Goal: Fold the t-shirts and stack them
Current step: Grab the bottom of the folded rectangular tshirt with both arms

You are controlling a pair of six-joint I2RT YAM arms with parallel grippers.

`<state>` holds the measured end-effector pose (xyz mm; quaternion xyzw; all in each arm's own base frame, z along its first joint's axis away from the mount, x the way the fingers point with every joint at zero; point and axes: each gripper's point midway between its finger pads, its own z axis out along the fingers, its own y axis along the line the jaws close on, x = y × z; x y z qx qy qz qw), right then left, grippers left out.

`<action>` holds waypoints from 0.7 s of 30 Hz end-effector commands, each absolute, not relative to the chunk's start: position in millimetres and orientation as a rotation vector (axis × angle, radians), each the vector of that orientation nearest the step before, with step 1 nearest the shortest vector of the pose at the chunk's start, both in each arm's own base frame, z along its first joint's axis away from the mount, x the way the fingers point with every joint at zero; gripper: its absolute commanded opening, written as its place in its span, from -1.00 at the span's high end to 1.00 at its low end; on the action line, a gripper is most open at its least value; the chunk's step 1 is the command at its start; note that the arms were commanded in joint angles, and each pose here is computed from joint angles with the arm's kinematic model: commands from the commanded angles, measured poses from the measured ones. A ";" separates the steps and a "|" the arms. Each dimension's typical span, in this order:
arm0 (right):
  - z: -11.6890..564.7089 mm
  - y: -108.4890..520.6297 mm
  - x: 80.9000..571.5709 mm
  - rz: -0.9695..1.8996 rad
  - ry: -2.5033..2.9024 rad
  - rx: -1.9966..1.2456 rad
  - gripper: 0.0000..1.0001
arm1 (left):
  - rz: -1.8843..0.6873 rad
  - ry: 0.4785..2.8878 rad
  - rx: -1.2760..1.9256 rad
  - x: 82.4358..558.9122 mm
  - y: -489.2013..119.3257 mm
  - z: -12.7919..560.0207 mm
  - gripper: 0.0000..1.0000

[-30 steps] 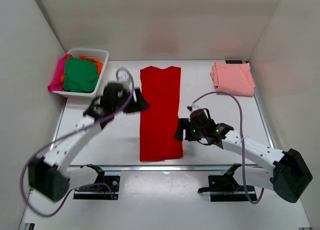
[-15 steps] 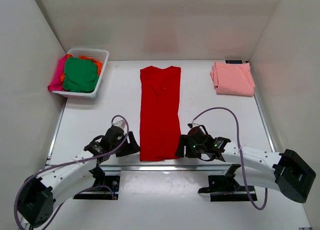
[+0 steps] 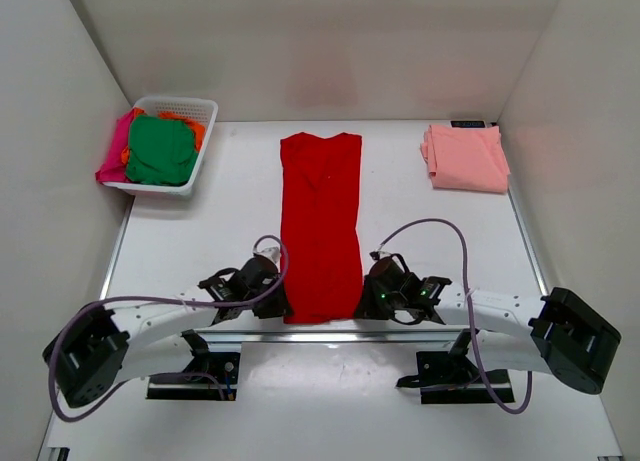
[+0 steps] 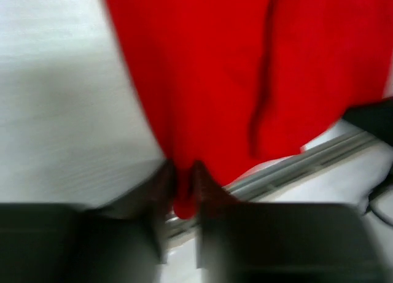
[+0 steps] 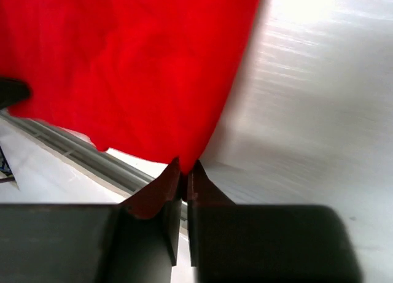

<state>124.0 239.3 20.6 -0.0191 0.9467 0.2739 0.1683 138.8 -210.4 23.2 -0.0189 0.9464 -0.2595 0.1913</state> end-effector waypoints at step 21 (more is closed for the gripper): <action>67.1 228.8 103.0 0.955 2.721 -0.224 0.99 | -0.748 2.788 -0.060 100.5 -185.0 50.1 1.00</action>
